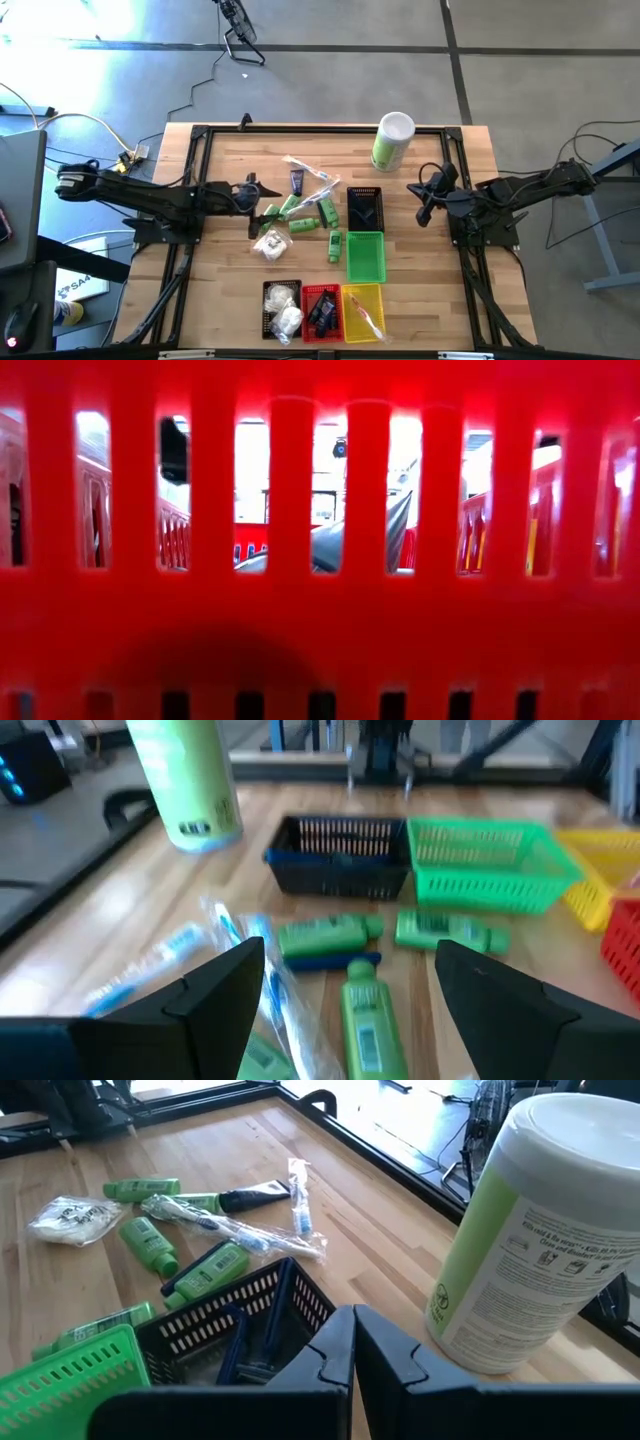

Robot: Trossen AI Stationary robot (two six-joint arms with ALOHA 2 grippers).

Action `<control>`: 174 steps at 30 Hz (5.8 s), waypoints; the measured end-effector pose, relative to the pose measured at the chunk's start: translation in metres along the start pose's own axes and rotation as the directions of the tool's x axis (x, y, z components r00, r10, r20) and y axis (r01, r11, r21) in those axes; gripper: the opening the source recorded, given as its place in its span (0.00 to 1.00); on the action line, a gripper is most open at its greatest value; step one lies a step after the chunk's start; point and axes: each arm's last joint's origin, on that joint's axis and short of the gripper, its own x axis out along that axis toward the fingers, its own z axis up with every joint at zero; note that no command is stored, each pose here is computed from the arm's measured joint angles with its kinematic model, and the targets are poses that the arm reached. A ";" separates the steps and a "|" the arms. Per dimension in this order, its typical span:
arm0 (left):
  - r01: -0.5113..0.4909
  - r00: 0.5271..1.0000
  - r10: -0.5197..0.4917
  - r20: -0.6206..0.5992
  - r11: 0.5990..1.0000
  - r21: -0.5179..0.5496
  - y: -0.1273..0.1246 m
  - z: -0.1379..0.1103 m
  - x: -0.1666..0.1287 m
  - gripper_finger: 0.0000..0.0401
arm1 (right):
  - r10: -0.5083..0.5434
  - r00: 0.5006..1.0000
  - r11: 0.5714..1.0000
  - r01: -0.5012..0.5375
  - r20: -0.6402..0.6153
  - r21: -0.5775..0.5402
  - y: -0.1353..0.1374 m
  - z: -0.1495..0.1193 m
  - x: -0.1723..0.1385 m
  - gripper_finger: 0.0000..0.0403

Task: Pick & Place Travel size toiletries
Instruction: Put the green shampoo into the green bin

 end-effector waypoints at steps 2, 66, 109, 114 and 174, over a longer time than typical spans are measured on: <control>0.002 1.000 -0.002 -0.015 1.000 0.003 -0.001 -0.004 0.007 0.72 | 0.000 1.000 1.000 0.000 -0.001 -0.001 0.000 0.000 0.000 0.01; -0.041 0.877 -0.057 -0.476 0.981 -0.191 -0.018 -0.058 0.102 0.72 | -0.028 0.998 0.998 0.026 -0.048 -0.049 0.009 -0.004 0.011 0.01; 0.003 0.913 -0.073 -0.402 0.985 -0.173 -0.018 -0.038 0.095 0.47 | -0.025 0.998 0.999 0.023 -0.050 -0.049 0.009 -0.004 0.011 0.01; 0.040 0.947 -0.080 -0.310 0.990 -0.133 -0.017 -0.016 0.086 0.47 | -0.019 0.999 0.999 0.017 -0.042 -0.048 0.010 -0.003 0.011 0.01; 0.072 0.944 -0.048 0.327 0.996 -0.061 -0.010 0.078 0.038 0.47 | 0.472 0.688 0.867 -0.474 0.551 -0.151 0.097 0.055 0.150 0.82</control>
